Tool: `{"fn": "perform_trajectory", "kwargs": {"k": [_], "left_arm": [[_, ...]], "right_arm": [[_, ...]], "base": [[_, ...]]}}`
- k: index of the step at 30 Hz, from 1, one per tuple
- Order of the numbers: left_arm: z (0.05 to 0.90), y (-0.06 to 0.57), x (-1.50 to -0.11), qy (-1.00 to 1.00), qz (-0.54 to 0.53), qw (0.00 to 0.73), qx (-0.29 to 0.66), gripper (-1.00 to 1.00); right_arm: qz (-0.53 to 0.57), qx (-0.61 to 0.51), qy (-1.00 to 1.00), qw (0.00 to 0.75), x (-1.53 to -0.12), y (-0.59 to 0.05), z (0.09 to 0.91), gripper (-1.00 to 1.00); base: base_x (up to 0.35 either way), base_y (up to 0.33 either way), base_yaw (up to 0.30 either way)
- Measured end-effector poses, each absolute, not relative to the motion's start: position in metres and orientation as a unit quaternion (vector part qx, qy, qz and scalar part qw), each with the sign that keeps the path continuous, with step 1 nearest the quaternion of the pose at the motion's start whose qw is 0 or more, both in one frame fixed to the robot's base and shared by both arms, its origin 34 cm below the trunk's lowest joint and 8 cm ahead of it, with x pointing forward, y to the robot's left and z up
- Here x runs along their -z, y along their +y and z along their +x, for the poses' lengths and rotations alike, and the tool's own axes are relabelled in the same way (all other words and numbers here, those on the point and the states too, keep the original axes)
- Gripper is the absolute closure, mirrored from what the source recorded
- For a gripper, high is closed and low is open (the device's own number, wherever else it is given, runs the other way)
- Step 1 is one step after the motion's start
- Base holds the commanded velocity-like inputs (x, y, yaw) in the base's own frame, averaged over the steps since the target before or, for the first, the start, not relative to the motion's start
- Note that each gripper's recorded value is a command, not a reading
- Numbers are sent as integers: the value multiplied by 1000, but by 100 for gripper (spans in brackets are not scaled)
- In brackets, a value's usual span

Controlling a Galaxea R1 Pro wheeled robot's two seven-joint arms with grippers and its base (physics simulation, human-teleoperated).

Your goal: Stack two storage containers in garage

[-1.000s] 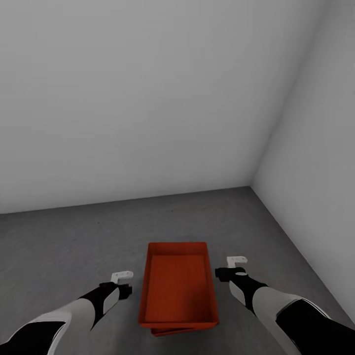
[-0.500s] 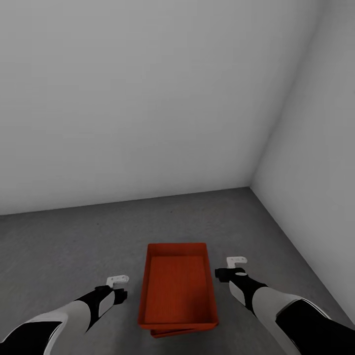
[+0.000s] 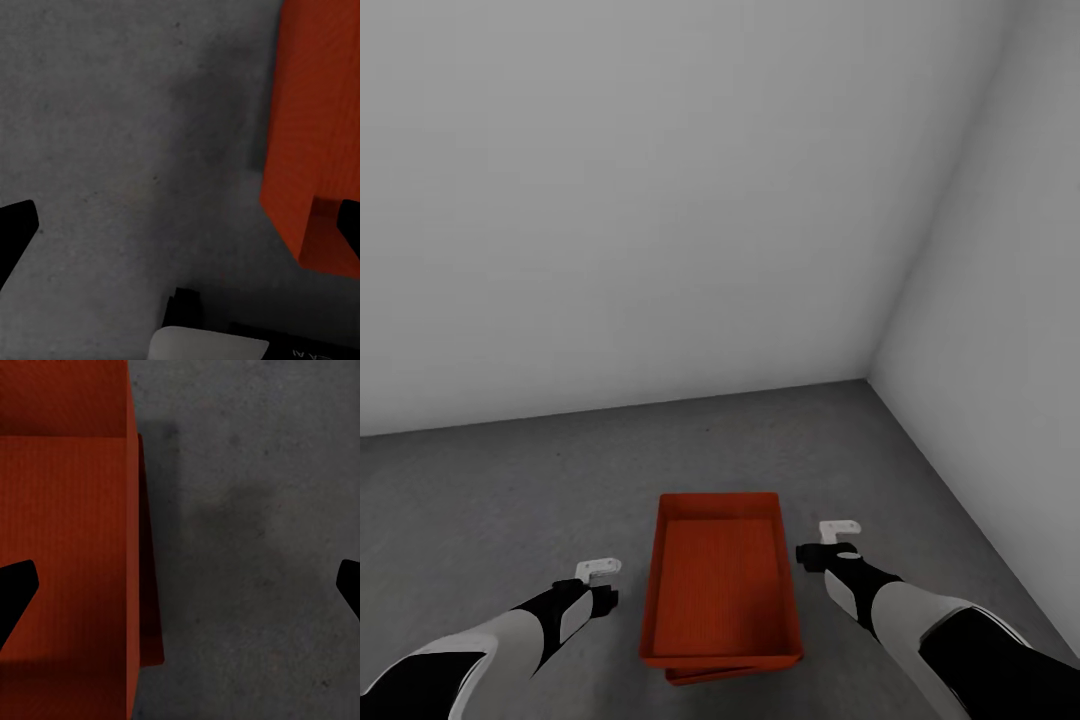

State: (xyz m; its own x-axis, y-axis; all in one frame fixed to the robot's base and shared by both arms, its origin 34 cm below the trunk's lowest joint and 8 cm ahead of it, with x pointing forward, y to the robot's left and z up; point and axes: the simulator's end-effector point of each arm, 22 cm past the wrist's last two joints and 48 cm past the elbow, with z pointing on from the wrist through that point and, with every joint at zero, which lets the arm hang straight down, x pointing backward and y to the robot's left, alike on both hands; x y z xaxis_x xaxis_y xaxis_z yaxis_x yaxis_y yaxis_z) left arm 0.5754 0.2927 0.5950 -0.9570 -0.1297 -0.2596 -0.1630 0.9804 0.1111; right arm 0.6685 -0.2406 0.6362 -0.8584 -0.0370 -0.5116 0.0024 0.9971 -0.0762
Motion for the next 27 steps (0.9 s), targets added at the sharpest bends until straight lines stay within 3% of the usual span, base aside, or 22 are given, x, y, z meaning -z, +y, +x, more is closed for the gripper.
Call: {"fn": "perform_trajectory", "kwargs": {"k": [27], "left_arm": [[568, 291, -593, 988, -73, 121, -65, -100]], "right_arm": [[24, 63, 973, 222, -603, -279, 602, -100]], "base": [[0, 0, 0]]}}
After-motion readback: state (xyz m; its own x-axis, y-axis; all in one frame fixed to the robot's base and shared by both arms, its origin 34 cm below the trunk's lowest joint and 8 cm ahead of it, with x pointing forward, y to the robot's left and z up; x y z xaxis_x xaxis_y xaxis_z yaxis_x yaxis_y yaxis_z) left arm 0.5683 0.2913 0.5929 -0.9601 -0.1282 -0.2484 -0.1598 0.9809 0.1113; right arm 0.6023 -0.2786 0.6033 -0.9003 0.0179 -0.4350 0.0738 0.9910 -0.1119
